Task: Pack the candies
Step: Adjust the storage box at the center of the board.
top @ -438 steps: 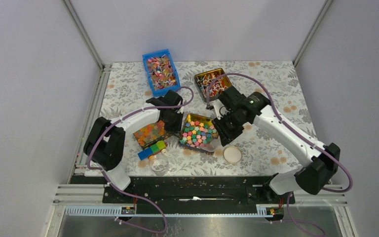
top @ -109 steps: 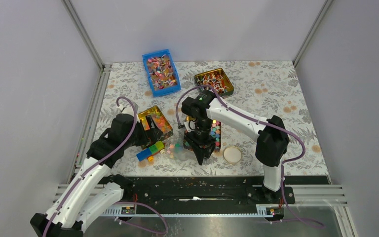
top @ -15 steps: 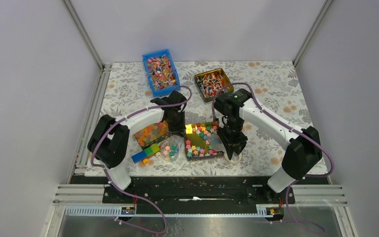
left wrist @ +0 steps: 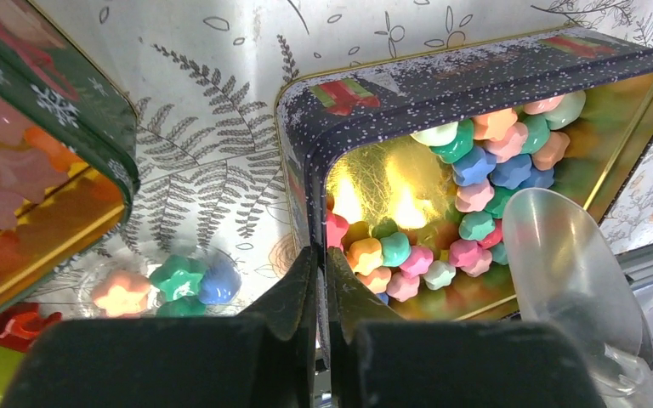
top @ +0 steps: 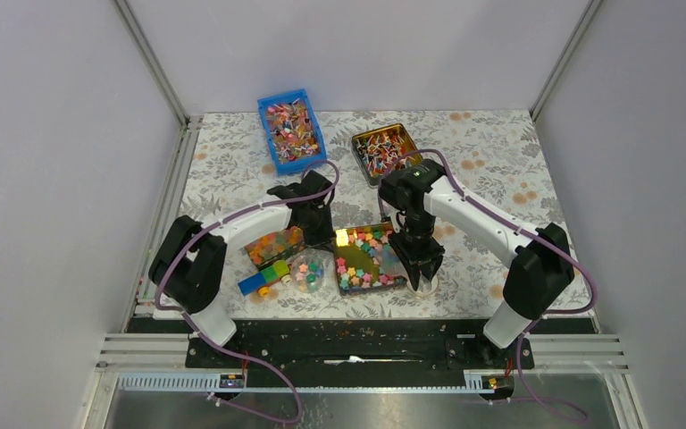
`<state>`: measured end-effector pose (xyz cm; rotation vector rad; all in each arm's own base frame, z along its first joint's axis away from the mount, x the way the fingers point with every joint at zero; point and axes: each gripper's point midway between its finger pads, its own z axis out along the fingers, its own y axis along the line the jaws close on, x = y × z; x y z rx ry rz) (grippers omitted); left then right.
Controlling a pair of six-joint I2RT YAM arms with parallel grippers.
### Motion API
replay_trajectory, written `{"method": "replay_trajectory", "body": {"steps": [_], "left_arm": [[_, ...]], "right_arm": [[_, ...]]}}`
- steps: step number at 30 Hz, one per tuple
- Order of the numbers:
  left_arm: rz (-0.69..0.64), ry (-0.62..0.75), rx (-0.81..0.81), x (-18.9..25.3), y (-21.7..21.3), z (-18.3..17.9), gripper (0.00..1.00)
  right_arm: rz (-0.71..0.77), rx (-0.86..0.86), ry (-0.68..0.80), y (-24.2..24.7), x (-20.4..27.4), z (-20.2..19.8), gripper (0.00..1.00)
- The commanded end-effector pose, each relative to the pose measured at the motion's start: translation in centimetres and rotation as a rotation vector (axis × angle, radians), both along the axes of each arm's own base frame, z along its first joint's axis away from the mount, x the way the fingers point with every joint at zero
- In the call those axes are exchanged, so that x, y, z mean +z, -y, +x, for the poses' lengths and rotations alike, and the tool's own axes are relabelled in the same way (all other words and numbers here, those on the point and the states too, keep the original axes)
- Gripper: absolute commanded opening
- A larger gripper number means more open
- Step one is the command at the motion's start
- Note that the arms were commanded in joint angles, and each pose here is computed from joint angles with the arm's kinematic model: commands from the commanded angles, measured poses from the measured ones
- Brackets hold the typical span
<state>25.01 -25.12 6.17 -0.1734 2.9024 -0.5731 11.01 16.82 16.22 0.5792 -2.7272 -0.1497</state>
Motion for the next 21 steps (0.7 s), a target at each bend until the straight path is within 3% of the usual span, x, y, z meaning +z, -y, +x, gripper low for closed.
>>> {"method": "replay_trajectory", "body": {"steps": [1, 4, 7, 10, 16, 21], "left_arm": [[-0.036, -0.004, 0.065, 0.8, 0.7, -0.7, 0.00], [-0.076, 0.022, 0.036, 1.3, 1.1, -0.8, 0.03], [-0.028, 0.114, -0.071, 2.2, 0.4, -0.1, 0.42], [0.057, 0.210, -0.221, 3.6, -0.5, 1.3, 0.56], [0.218, 0.310, -0.477, 4.5, -1.3, 4.4, 0.62], [0.172, 0.300, -0.603, 3.1, 0.5, 4.8, 0.58]], "right_arm": [[-0.046, 0.019, -0.009, 0.4, 1.3, -0.6, 0.00], [-0.048, 0.022, -0.006, 0.4, 1.2, -0.5, 0.00], [-0.044, 0.023, 0.015, 0.4, 1.2, -0.3, 0.00], [-0.019, 0.018, 0.039, 0.1, 1.5, -0.1, 0.00], [-0.023, 0.021, 0.056, 0.4, 1.3, 0.1, 0.00], [-0.017, 0.014, 0.062, 0.5, 1.3, -0.2, 0.00]]}}
